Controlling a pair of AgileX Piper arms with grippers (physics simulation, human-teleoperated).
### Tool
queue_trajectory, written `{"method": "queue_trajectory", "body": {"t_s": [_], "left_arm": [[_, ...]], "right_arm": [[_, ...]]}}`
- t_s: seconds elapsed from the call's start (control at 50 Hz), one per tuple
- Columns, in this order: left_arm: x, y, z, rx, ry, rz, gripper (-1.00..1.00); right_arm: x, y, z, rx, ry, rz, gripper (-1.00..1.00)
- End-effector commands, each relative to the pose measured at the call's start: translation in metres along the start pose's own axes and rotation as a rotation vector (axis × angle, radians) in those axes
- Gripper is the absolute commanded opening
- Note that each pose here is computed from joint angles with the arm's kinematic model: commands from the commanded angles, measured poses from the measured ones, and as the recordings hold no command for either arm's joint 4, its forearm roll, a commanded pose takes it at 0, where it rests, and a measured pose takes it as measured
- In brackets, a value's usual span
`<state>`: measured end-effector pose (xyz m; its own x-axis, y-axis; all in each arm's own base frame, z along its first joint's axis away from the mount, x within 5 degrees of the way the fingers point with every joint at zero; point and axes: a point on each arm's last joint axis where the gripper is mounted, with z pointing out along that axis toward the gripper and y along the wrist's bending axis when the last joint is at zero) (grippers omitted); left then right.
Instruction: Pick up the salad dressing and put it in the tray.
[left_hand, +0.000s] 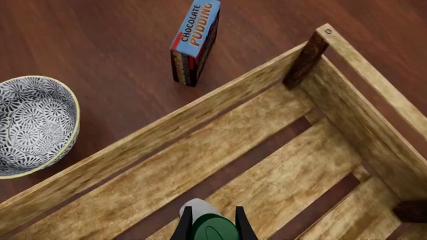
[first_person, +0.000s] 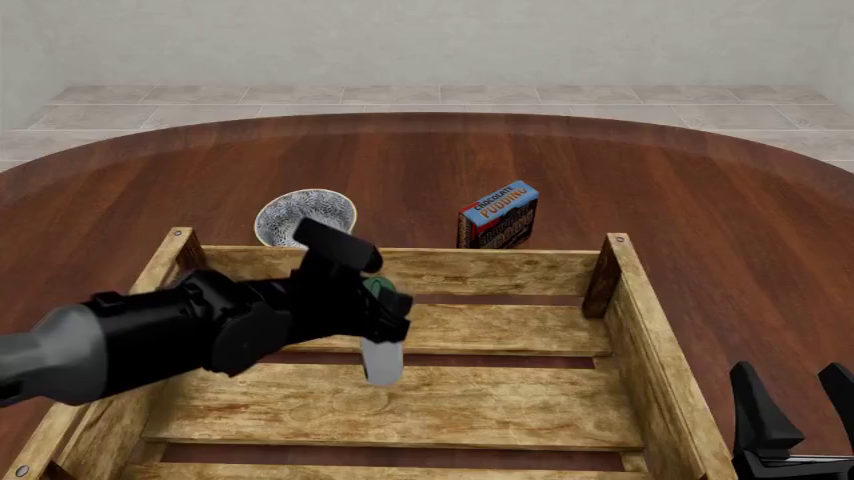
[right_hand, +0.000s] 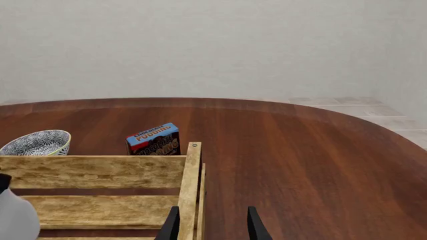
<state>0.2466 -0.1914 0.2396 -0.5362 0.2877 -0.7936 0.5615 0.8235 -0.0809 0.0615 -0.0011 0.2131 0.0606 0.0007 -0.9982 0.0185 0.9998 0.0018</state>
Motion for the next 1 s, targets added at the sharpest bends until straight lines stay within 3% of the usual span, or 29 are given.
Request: {"method": "queue_trajectory", "body": {"t_s": [0.02,0.34,1.0], "left_arm": [[0.007,-0.001,0.007,0.003,0.009,0.017,-1.00],[0.022,-0.003,0.018,0.010,0.031,-0.002,-1.00],[0.023,0.004,0.014,-0.007,0.018,-0.004,-1.00]], "right_arm": [[0.000,0.000,0.000,0.003,0.000,0.004,1.00],[0.000,0.000,0.001,0.005,0.002,0.008,1.00],[0.000,0.000,0.001,0.003,0.003,0.008,1.00]]}}
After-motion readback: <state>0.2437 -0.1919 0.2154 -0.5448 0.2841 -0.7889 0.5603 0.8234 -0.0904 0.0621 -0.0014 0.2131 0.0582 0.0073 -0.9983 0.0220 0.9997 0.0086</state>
